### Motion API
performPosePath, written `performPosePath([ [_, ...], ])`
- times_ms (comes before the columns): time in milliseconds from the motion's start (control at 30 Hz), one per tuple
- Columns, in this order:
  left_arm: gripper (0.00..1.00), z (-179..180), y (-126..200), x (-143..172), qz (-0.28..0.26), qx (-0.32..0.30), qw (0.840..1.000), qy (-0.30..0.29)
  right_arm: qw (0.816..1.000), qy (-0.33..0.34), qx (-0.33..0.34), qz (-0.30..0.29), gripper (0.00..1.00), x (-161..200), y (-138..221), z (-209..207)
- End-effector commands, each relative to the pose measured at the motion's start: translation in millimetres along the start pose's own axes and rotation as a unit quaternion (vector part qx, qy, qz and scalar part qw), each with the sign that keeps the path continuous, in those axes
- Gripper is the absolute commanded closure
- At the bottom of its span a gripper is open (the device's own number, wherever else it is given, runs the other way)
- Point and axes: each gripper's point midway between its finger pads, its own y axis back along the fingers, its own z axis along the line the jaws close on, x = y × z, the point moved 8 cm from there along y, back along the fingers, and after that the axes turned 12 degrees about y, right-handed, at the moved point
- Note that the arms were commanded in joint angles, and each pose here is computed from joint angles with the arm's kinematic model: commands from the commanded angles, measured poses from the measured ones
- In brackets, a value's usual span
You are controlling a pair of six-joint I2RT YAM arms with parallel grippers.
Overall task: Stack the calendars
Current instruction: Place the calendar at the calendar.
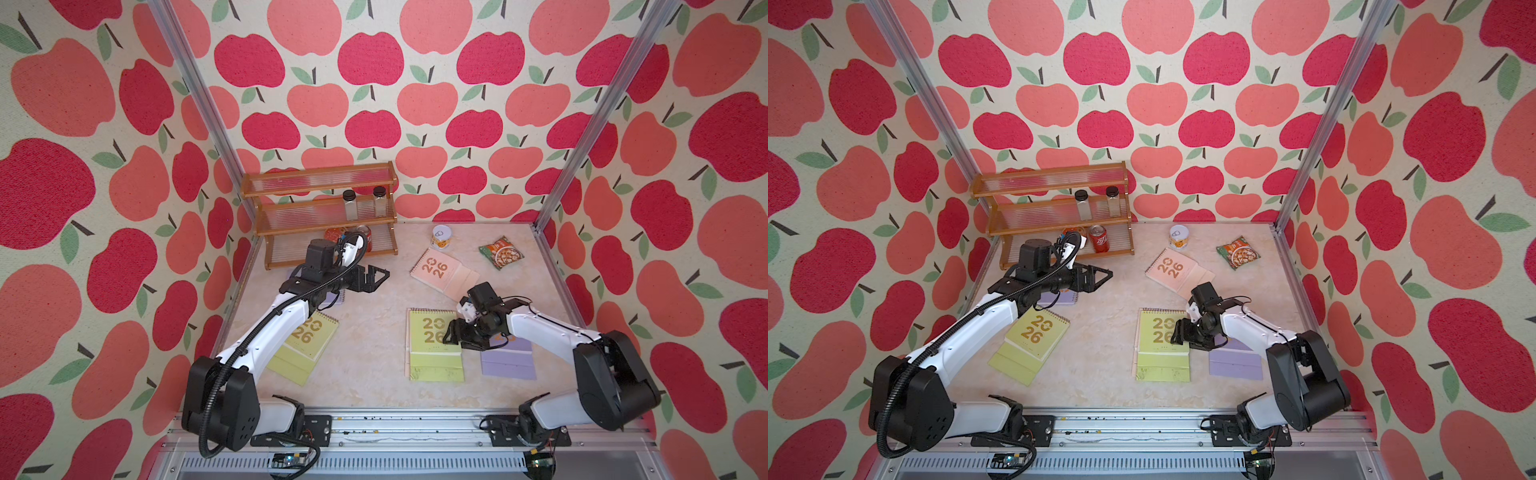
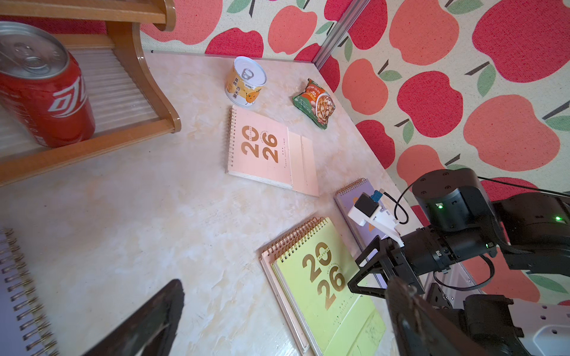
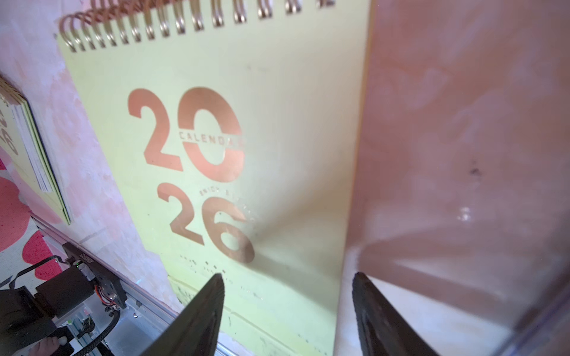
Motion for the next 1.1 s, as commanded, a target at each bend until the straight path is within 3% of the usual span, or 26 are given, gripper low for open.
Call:
performPosePath([
  [0, 0.01, -5.5, 0.6, -3.1, 0.007, 0.007, 1.0, -0.012, 1.0, -0.015, 0.01, 0.013, 0.3, 11.6, 1.3, 1.6],
  [633, 0.01, -6.3, 0.2, -0.7, 0.01, 0.007, 1.0, -0.012, 1.0, -0.004, 0.012, 0.006, 0.23, 7.4, 1.1, 16.7],
  [767, 0.01, -6.5, 0.4, -0.8, 0.009, 0.006, 1.0, -0.013, 1.0, 0.001, 0.01, 0.004, 0.07, 5.5, 2.4, 22.7],
  [1067, 0.0, -6.6, 0.2, 0.4, 0.01, 0.006, 1.0, -0.013, 1.0, 0.001, 0.013, 0.002, 0.01, 4.0, 3.7, 24.9],
])
